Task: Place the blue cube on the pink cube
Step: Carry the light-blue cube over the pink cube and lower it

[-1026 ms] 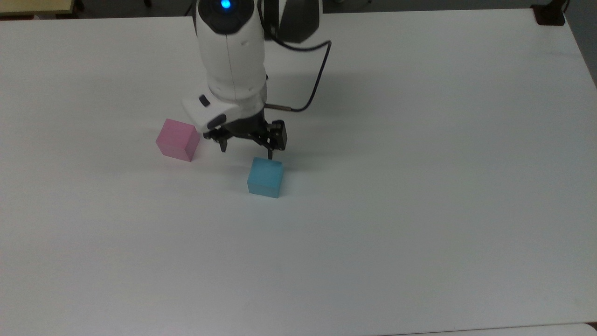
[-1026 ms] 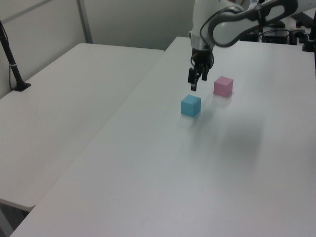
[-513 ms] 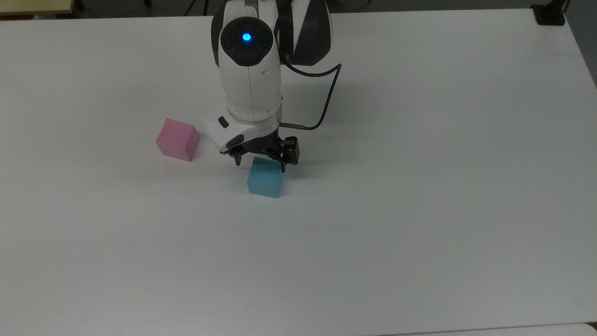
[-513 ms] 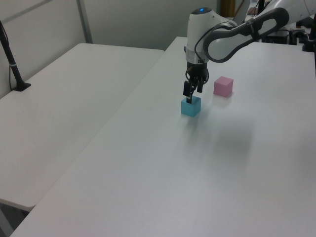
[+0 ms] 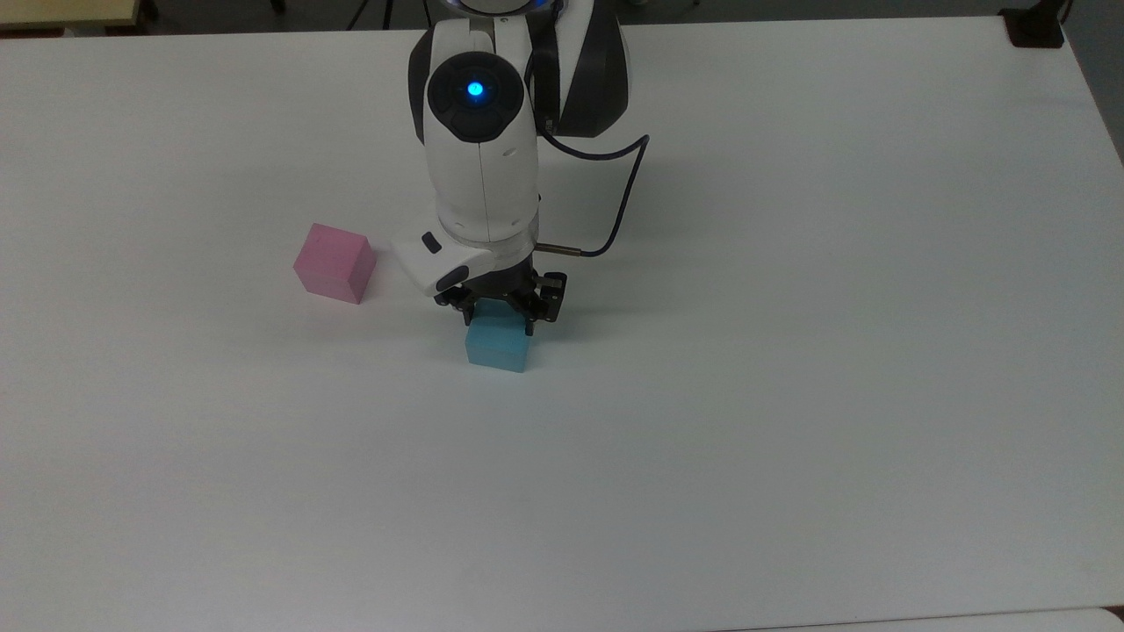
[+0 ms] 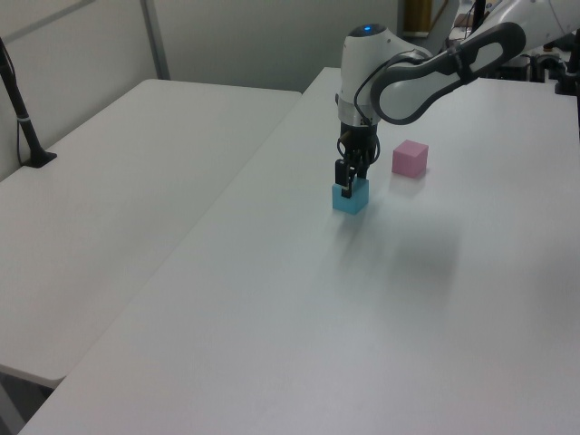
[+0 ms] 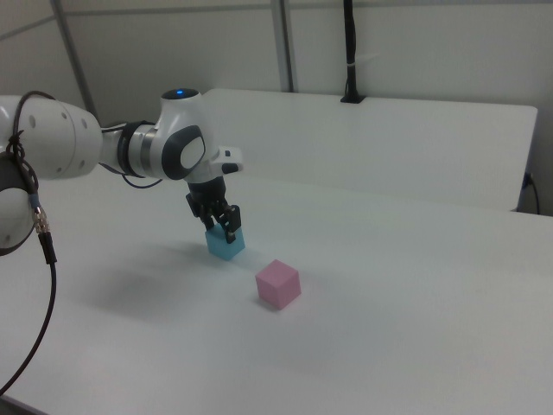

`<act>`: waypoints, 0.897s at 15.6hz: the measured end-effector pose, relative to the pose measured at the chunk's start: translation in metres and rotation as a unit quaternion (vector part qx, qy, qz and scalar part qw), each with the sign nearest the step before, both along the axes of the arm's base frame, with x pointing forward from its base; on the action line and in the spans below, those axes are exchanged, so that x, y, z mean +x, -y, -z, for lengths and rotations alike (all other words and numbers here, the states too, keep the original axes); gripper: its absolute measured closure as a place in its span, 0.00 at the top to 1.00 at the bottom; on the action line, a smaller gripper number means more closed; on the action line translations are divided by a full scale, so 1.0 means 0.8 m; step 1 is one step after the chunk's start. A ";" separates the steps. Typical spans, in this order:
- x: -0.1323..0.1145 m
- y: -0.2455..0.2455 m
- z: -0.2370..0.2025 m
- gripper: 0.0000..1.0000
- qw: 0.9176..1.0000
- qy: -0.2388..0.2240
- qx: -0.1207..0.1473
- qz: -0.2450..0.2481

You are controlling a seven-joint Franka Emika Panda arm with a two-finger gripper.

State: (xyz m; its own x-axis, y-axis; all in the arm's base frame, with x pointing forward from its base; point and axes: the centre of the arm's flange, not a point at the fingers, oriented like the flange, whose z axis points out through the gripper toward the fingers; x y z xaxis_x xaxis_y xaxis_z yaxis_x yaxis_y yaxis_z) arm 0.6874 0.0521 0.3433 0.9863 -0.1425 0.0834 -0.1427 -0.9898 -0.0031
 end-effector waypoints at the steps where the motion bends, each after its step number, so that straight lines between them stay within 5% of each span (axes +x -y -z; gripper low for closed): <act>1: 0.000 0.000 -0.002 0.59 1.000 0.002 -0.001 -0.001; 6: 0.000 0.018 -0.027 0.56 1.000 0.004 -0.025 -0.018; 14: -0.047 0.173 -0.116 0.55 0.999 -0.024 -0.038 0.000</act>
